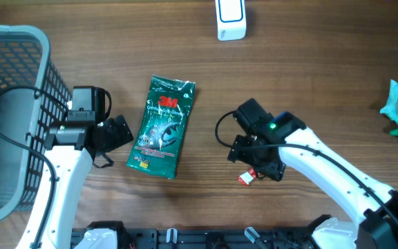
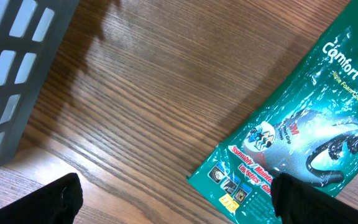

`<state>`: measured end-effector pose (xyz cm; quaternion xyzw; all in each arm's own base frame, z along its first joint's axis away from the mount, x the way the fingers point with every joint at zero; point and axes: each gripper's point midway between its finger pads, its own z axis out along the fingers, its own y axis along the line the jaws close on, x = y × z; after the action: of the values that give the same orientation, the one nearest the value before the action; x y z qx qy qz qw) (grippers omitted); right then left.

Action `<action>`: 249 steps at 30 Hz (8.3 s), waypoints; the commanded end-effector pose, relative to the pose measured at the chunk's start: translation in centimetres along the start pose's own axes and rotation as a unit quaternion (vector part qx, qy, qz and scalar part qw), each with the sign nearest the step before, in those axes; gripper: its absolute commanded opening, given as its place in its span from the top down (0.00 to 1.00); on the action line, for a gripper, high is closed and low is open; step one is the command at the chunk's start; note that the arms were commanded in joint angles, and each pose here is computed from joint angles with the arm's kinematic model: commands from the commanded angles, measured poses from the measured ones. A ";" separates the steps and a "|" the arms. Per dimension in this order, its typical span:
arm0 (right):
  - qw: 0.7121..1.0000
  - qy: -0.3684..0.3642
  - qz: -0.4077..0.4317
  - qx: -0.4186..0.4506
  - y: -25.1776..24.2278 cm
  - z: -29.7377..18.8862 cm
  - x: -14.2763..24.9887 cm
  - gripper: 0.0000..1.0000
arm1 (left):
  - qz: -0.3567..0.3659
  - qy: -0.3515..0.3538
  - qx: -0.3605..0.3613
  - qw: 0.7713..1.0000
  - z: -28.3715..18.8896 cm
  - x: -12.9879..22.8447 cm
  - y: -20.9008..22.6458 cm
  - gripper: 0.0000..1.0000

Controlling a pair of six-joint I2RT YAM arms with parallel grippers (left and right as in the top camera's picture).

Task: Scan the item barcode
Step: 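Lower the right gripper onto the red snack stick and grasp, then lift the red stick and turn its barcode upward, then carry the red stick up to the white scanner, then move the red stick rightward and drop it at the right edge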

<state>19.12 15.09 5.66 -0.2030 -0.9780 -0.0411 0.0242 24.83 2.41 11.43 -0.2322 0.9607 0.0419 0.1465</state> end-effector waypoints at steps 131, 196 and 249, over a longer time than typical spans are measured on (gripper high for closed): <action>0.980 0.008 -0.197 -0.031 0.3 12.2 -1.7 0.96 | 0.007 0.000 0.000 1.000 0.0 0.1 0.2 0.00; 0.661 -0.620 -0.416 0.081 10.5 -13.0 -23.5 0.96 | 0.007 0.000 0.000 1.000 0.0 0.1 0.2 0.00; 0.837 -0.332 -0.214 0.378 -17.5 -7.4 -45.8 0.96 | 0.007 0.000 0.000 1.000 0.0 0.1 0.2 0.00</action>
<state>57.56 -14.61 9.52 0.1728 -0.8498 0.4380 -0.2368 24.83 2.41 11.43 -0.2323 0.9606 0.0420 0.1467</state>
